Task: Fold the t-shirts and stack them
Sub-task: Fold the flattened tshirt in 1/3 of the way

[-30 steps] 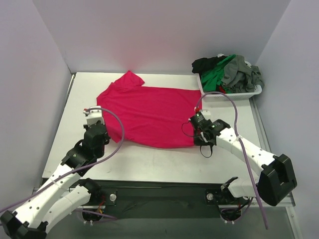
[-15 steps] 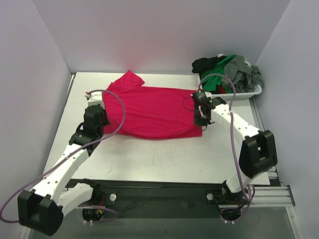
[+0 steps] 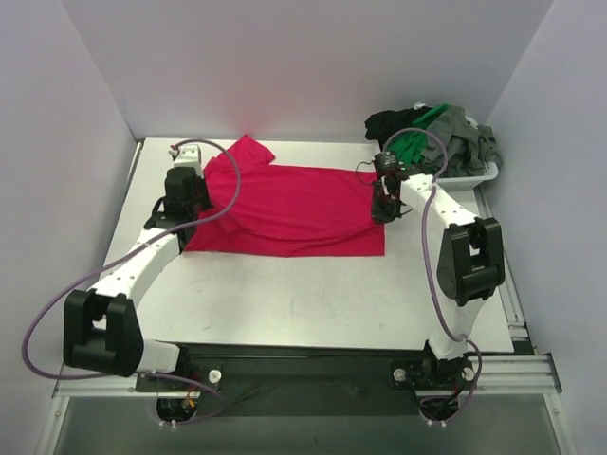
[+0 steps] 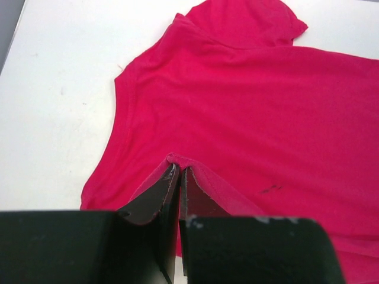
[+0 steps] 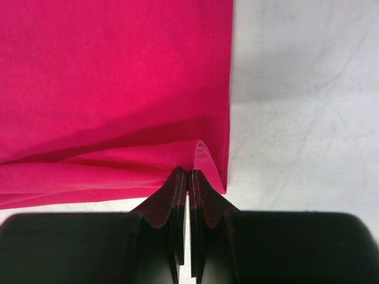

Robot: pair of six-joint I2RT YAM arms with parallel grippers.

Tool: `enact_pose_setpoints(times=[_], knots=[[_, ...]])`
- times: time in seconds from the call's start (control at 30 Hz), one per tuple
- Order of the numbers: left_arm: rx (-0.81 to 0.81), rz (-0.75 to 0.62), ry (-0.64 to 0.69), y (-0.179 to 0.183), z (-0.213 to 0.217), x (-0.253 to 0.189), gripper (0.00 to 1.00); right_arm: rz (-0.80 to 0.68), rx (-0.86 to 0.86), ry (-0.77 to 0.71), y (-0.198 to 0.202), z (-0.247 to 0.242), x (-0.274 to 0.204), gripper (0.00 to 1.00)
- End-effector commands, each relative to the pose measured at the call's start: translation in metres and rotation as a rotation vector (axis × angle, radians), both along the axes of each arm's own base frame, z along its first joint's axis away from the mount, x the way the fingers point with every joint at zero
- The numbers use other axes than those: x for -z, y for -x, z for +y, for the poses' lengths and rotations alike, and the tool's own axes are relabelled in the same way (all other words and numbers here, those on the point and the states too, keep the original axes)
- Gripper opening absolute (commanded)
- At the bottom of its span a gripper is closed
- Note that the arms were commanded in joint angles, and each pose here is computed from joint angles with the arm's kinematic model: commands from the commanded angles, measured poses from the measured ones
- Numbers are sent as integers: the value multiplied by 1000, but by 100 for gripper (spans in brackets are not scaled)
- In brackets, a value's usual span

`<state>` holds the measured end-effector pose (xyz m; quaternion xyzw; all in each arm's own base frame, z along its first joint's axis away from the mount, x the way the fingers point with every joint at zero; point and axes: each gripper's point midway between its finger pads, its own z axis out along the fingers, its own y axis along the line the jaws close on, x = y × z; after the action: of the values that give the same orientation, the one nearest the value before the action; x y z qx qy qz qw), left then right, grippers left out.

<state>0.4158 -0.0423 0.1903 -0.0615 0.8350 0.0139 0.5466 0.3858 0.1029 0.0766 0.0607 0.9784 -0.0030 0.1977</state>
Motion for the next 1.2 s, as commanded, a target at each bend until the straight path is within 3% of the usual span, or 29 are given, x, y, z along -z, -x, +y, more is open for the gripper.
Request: enact_pose_setpoints(times=[0.0,0.5,1.0,1.1,1.13,1.17], knots=[[32,-132,29,-32,-6,-42,0,0,1,-5,-10,-11,-11,0],[28,-67,13,-88,-4,-13,0,65,15,-40,-39,-21,15,0],[131,-6,19,-158,-20,17,2,54,43,-24,-47,-26,13,1],[152,19,20,-166,-24,28,32,47,38,-27,-47,-25,9,35],[150,12,27,-167,-25,24,56,40,34,-28,-46,-24,6,55],[140,10,30,-166,-23,23,67,33,31,-24,-46,-24,4,62]])
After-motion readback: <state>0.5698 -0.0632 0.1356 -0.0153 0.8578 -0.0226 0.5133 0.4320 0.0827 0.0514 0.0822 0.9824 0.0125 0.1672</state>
